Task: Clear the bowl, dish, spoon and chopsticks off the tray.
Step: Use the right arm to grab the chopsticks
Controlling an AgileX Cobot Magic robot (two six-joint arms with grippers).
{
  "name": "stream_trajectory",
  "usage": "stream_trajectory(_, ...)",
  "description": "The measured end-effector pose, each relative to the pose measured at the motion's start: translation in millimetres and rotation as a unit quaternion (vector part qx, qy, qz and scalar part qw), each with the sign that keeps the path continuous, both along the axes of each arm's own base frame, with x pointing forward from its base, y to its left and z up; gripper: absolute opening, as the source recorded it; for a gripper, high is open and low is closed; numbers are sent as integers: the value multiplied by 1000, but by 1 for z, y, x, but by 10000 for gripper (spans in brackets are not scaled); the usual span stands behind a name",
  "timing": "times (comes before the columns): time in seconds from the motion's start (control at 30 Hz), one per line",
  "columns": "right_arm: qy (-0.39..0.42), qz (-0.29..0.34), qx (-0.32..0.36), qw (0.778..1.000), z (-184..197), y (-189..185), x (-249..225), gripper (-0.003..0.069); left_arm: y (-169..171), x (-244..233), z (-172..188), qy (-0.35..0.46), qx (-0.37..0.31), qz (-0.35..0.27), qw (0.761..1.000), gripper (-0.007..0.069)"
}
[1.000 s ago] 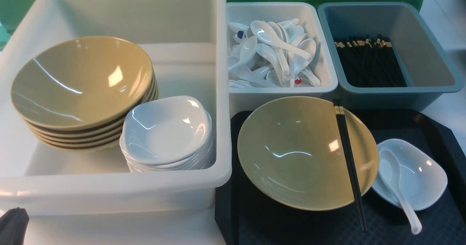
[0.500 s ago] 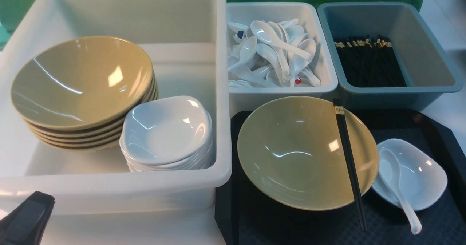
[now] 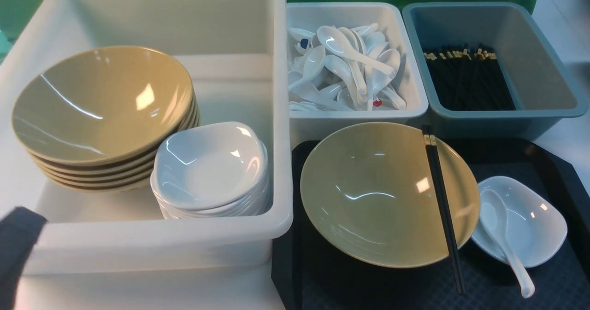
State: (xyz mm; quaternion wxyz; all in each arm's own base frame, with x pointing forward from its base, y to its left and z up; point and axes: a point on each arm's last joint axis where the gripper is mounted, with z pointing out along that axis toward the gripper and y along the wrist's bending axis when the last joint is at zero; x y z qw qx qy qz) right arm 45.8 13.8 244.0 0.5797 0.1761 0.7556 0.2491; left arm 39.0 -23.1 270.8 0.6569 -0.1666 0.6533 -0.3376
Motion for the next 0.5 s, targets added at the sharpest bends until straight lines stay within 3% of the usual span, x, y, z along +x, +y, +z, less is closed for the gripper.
stream_trajectory(0.1,56,59,-110,991,39,5,11,154,0,11,36,19,155,0,988,-15)
stream_trajectory(0.17,103,106,-182,972,61,8,27,114,1,31,53,80,241,-19,967,-15)
stream_trajectory(0.27,153,151,-226,950,86,12,55,74,2,59,65,186,329,-70,923,-15)
stream_trajectory(0.5,251,229,-260,904,113,19,101,55,-17,91,86,261,433,-207,838,-15)
